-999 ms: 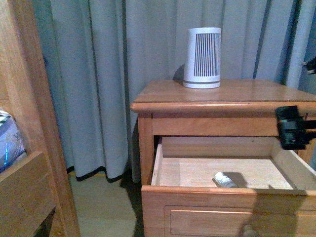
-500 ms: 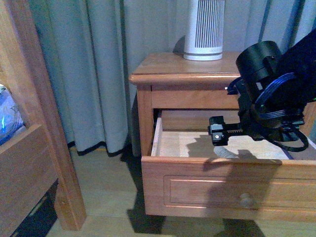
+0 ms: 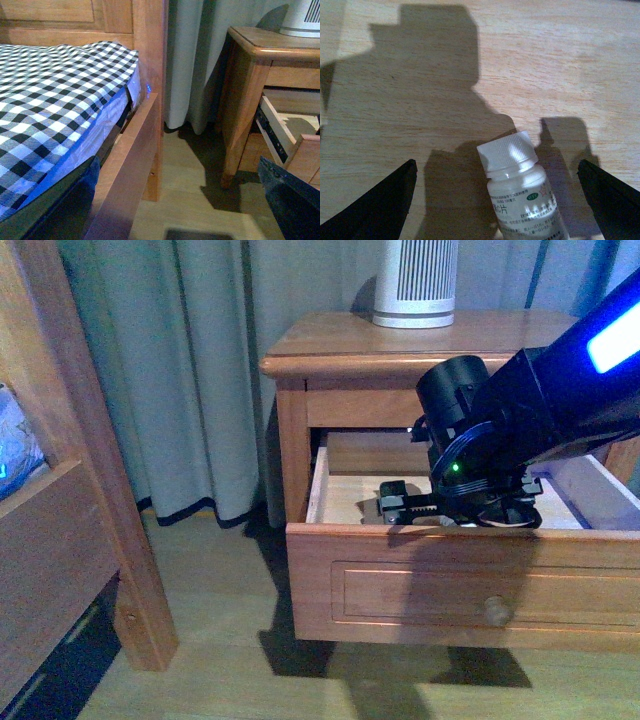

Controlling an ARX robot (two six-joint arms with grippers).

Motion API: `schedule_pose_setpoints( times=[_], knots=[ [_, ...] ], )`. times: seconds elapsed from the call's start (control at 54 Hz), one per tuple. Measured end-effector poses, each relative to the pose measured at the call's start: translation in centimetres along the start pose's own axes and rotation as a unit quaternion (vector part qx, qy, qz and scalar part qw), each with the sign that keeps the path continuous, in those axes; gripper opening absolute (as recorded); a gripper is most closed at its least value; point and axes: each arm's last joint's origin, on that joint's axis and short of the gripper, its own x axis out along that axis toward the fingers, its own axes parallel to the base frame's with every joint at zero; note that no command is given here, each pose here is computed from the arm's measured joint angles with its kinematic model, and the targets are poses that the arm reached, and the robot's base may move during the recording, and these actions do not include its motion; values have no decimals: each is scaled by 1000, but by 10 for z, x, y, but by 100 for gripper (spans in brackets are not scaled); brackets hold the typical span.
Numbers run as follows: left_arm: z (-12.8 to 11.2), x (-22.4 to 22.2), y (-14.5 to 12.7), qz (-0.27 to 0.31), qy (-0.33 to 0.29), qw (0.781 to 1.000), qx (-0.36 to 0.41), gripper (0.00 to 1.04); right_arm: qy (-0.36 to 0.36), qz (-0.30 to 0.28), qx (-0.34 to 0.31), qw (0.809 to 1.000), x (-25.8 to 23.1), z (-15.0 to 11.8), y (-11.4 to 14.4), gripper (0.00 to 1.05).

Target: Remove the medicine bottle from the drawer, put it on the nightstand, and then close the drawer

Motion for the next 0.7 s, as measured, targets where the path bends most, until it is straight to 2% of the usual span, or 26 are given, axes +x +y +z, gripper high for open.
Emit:
schedule_pose_setpoints(
  times=[0.204,0.648,0.703],
  knots=[
    [0,0,0,0,0,1000,0,98,-2,-5,9,1000,9,1,-5,97],
    [0,0,0,0,0,1000,0,98,-2,0,19,1000,6,1,-6,33],
    [0,0,0,0,0,1000,0,98,-3,1,22,1000,3,3,-6,31]
  ],
)
